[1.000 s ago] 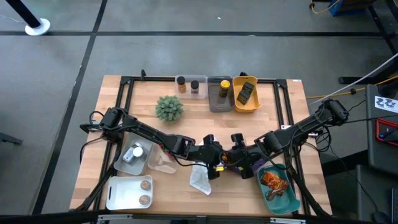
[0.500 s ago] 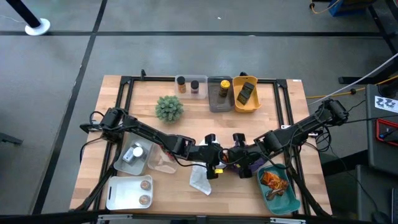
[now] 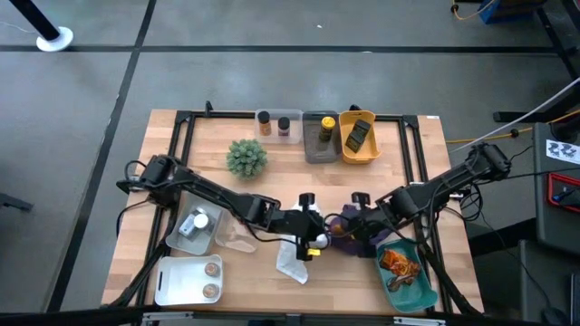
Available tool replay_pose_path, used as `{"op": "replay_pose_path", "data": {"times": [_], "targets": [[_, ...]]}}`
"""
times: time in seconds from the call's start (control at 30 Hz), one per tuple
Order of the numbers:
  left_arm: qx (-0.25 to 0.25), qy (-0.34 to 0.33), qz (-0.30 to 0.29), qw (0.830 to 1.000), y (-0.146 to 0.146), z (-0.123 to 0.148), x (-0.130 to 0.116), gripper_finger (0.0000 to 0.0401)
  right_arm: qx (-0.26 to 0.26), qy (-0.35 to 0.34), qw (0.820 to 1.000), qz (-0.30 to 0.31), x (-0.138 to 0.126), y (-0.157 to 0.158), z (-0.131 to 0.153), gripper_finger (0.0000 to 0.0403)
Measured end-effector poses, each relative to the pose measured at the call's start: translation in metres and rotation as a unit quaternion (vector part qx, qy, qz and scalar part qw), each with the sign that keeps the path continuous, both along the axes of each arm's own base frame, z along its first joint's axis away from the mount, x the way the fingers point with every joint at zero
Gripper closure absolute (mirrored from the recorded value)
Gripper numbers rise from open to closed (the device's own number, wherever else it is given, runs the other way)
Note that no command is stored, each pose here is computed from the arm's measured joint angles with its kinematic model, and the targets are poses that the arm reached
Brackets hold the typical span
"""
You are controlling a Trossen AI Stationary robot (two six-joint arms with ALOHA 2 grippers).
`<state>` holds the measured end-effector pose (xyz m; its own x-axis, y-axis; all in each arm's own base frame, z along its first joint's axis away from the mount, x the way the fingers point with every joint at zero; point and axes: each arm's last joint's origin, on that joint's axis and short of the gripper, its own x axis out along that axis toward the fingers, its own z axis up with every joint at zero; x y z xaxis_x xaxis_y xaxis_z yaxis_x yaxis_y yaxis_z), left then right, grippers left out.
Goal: Sort spices by type
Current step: Put the orange seasoning bag into the green bin
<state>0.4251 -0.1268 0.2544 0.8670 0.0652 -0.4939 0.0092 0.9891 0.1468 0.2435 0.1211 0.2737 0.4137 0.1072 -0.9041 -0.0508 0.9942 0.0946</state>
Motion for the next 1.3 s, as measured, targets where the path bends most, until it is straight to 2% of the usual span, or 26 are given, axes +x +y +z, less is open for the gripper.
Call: {"op": "replay_pose_path", "data": {"times": [0.07,0.2,0.47,0.7,0.87,1.1,1.3], "targets": [[0.004,-0.002,-0.003,1.0,0.0,0.009,-0.006,0.0356,-0.003,0.009,1.0,-0.007,-0.005,0.002,0.005,0.0371],[-0.018,0.007,0.011,1.0,0.005,0.033,-0.023,0.0356,-0.001,0.037,0.999,-0.025,-0.018,0.012,0.011,0.0371],[-0.018,0.017,0.014,1.0,0.014,0.077,-0.063,0.0356,-0.001,0.071,0.996,-0.059,-0.059,0.039,0.017,0.0371],[-0.013,0.01,0.025,1.0,0.015,0.092,-0.078,0.0356,0.011,0.092,0.992,-0.087,-0.1,0.068,0.017,0.0371],[-0.019,0.002,0.023,1.0,0.012,0.098,-0.084,0.0356,0.016,0.079,0.99,-0.117,-0.124,0.082,0.012,0.0369],[-0.006,-0.027,0.05,0.998,0.017,0.127,-0.115,0.0356,0.02,0.089,0.987,-0.131,-0.143,0.09,-0.003,0.0368],[0.009,-0.041,0.096,0.995,0.024,0.145,-0.143,0.0356,0.032,0.09,0.987,-0.128,-0.145,0.093,-0.014,0.0352]]}}
